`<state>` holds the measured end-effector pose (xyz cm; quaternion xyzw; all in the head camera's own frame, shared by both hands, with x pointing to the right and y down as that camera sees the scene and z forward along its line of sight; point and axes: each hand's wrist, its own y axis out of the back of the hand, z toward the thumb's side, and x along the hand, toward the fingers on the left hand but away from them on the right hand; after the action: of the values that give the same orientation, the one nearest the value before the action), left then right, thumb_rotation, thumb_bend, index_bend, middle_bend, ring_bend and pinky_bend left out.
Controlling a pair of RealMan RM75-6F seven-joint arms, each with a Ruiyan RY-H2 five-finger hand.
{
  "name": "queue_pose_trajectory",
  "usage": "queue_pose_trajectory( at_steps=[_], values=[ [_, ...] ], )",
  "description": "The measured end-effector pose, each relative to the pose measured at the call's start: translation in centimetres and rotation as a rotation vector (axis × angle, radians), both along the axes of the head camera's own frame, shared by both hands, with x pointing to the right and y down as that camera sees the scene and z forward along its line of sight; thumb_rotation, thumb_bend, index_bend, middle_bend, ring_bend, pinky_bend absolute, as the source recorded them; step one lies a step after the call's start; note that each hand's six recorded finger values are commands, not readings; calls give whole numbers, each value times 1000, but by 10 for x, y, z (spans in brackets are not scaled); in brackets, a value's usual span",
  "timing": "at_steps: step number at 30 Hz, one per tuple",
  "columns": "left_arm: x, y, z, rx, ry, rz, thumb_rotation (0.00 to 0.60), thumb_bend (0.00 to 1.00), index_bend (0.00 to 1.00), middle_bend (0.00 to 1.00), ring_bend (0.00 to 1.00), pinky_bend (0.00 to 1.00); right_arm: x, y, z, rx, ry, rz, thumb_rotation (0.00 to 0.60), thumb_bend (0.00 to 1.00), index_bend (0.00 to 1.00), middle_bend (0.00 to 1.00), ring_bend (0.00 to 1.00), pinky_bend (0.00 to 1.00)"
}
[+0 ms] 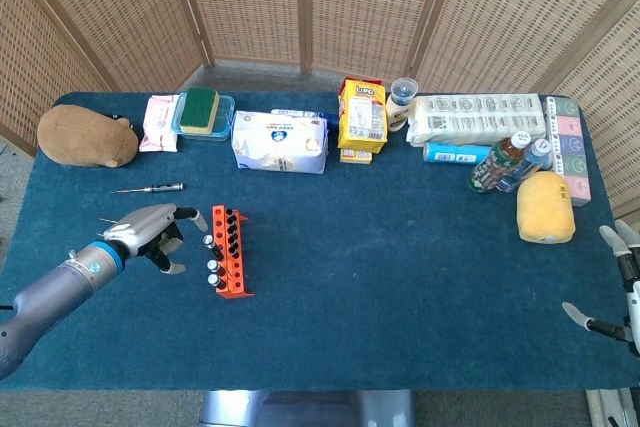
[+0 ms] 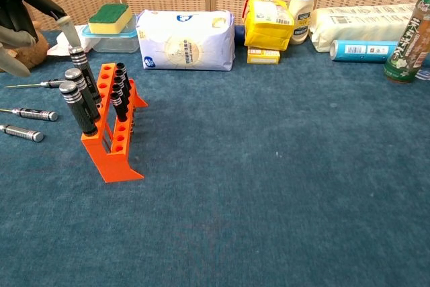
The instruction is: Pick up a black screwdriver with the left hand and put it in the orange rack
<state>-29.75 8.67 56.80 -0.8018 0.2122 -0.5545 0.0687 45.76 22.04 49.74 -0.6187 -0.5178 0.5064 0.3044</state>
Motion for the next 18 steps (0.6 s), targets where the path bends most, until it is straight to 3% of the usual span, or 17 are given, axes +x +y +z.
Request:
queue_pose_trajectory(
  at_steps=[18],
  values=[
    [11, 5, -2, -45, -6, 20, 600, 212, 300, 903, 785, 863, 2, 0, -2, 4, -4, 6, 600, 0, 44, 4, 3, 0]
  ],
)
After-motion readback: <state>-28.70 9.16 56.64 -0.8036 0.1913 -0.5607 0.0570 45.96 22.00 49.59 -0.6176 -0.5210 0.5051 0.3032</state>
